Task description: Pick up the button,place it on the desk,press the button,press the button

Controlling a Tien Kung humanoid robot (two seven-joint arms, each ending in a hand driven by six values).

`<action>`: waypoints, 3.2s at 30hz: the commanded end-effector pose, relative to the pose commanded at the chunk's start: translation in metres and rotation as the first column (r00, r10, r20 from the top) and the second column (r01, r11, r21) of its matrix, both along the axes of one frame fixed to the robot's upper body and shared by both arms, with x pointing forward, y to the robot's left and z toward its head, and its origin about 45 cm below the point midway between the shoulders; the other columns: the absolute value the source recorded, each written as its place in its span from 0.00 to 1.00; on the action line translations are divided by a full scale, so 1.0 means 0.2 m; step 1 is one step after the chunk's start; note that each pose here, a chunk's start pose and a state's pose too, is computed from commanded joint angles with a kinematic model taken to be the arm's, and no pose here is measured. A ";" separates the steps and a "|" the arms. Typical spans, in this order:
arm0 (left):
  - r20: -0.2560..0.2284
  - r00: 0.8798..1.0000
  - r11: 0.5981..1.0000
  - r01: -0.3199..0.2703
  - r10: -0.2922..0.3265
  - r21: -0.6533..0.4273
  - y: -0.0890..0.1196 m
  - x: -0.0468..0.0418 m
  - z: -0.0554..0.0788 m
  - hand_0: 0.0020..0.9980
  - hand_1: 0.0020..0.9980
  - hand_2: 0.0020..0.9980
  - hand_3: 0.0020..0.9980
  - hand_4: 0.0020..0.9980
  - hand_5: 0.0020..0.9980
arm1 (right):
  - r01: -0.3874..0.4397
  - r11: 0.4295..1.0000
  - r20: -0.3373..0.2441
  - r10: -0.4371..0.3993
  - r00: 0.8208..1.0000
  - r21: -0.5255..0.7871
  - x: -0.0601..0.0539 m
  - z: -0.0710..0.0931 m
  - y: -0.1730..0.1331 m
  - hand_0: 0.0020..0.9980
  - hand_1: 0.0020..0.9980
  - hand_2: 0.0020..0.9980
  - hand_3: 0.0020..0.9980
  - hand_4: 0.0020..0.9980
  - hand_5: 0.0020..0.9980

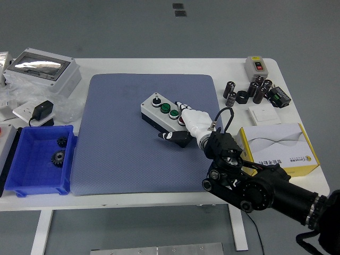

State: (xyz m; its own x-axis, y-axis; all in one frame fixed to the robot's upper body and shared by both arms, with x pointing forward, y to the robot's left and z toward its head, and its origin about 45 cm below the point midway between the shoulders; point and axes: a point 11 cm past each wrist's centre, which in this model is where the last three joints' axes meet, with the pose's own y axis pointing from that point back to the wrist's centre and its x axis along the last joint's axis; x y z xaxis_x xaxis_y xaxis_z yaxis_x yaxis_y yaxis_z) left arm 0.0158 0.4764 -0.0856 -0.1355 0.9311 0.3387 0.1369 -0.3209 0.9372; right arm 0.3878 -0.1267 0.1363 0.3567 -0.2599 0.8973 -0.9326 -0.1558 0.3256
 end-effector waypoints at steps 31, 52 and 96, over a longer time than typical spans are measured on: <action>0.031 0.999 1.000 0.011 -0.011 0.012 0.01 0.013 0.00 0.72 0.70 0.69 0.86 0.50 0.74 | -0.019 0.996 0.073 0.026 0.997 -0.084 0.04 0.06 -0.03 0.09 0.30 0.38 0.42 0.21 0.00; 0.036 0.999 1.000 0.006 -0.007 0.019 -0.01 0.011 -0.01 0.72 0.69 0.69 0.85 0.50 0.77 | -0.389 0.921 0.318 0.361 0.877 0.027 -0.03 0.32 0.09 0.08 0.26 0.42 0.40 0.14 0.00; 0.037 0.999 1.000 0.011 -0.012 0.020 -0.01 0.013 -0.01 0.71 0.69 0.68 0.85 0.50 0.80 | -0.490 0.862 0.145 0.505 0.851 -0.130 -0.08 0.06 0.11 0.41 0.62 0.65 0.68 0.50 0.01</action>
